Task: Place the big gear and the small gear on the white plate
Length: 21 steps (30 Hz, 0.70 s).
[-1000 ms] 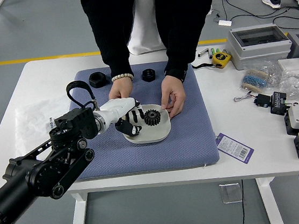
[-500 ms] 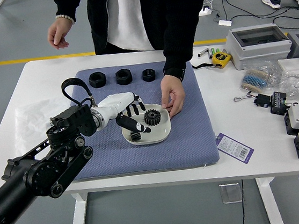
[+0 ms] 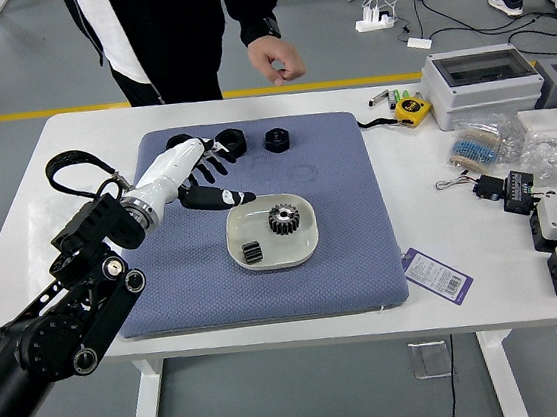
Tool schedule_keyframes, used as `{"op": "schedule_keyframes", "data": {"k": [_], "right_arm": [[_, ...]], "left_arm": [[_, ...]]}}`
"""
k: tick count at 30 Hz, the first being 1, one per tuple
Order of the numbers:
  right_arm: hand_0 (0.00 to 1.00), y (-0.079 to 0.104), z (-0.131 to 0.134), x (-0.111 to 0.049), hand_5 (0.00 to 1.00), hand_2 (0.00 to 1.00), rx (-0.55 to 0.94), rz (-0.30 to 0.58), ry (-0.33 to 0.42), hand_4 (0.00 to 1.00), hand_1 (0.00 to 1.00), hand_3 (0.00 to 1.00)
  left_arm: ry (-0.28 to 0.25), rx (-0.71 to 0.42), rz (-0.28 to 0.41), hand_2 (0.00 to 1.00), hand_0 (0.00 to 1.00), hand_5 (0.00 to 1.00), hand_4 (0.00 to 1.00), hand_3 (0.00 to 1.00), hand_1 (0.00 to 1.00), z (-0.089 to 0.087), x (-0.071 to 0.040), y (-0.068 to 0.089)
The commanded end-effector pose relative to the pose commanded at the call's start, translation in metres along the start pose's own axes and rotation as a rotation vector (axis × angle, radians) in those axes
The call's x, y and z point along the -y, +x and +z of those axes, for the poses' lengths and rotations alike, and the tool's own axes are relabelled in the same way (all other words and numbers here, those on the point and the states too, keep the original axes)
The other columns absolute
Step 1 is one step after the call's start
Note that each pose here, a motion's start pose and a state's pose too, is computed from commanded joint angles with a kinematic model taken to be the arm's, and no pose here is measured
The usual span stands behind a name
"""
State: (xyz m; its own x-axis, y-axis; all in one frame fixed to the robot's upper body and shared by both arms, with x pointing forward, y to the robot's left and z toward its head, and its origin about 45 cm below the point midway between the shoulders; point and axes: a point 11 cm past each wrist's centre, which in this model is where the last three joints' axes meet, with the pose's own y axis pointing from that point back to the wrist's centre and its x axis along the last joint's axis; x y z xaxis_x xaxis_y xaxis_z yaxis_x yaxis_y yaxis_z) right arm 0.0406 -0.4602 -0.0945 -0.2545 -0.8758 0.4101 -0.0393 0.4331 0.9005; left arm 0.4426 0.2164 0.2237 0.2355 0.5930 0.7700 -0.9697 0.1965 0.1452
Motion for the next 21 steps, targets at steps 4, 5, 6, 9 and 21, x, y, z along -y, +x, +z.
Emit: {"op": "schedule_keyframes", "data": {"k": [4,5,6,9,21], "right_arm": [[0.683,0.000,0.000,0.000,0.717,0.739,0.001,-0.001,0.002,0.805,0.657,0.591],[0.683,0.000,-0.001,0.000,0.717,0.739,0.001,-0.001,0.002,0.805,0.657,0.591],[0.683,0.000,-0.001,0.000,0.717,0.739,0.002,-0.001,0.004,0.805,0.657,0.591],[0.683,0.000,-0.002,0.000,0.714,0.738,0.006,-0.001,0.007,0.804,0.657,0.590],[0.683,0.001,-0.004,0.000,0.711,0.738,0.006,-0.002,0.012,0.803,0.655,0.590]], "left_arm": [[0.058,-0.094,0.078,0.540,0.324,0.346,0.857,0.586,0.450,-0.025,-0.010,0.007],[0.061,-0.111,0.089,0.540,0.324,0.346,0.857,0.586,0.450,-0.027,-0.011,0.008],[0.069,-0.169,0.119,0.540,0.324,0.346,0.857,0.586,0.450,-0.033,-0.015,0.008],[0.081,-0.301,0.208,0.540,0.342,0.334,0.833,0.590,0.455,-0.048,-0.027,0.015],[0.095,-0.781,0.346,0.591,0.467,0.415,0.845,0.602,0.537,-0.095,-0.058,0.022]]}}
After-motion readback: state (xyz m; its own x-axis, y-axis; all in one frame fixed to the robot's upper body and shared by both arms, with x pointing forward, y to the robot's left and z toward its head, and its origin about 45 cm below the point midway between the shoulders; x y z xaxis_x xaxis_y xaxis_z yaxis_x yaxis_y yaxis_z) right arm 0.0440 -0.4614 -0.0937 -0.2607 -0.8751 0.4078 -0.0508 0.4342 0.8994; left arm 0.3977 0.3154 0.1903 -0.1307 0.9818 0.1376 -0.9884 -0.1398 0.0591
